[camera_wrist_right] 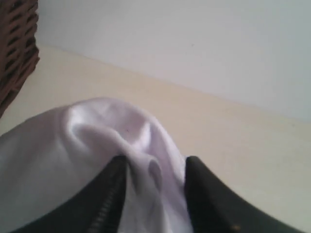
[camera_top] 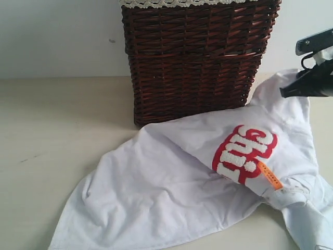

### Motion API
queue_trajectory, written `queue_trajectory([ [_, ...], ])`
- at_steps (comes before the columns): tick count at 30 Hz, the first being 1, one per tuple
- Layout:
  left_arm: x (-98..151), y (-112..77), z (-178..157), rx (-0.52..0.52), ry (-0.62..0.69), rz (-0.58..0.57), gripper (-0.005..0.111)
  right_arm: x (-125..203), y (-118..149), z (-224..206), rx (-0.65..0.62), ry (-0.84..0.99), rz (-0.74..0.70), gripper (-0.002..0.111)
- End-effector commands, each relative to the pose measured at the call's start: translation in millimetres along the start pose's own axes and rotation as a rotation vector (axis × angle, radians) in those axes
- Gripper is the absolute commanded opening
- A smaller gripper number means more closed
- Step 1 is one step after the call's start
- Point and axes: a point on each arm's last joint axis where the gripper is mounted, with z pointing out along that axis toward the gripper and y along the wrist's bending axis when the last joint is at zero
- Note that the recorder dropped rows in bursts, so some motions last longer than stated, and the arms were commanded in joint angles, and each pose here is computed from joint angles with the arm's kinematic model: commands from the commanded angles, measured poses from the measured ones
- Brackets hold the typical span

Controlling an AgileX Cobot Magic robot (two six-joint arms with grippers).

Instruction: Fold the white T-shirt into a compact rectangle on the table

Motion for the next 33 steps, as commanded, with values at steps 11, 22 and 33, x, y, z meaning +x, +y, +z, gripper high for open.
queue_trajectory([
  [11, -0.4, -0.6, -0.5, 0.008, -0.006, -0.002, 0.000, -23.1, 66.0, -125.7, -0.822, 0.316, -0.653, 0.058],
  [22, -0.4, -0.6, -0.5, 0.008, -0.006, -0.002, 0.000, 30.3, 132.2, -122.6, -1.337, 0.165, -0.954, 0.058],
  [33, -0.4, -0.6, -0.5, 0.008, -0.006, -0.002, 0.000, 67.6, 133.3, -78.1, -1.181, 0.320, -1.153, 0.058],
])
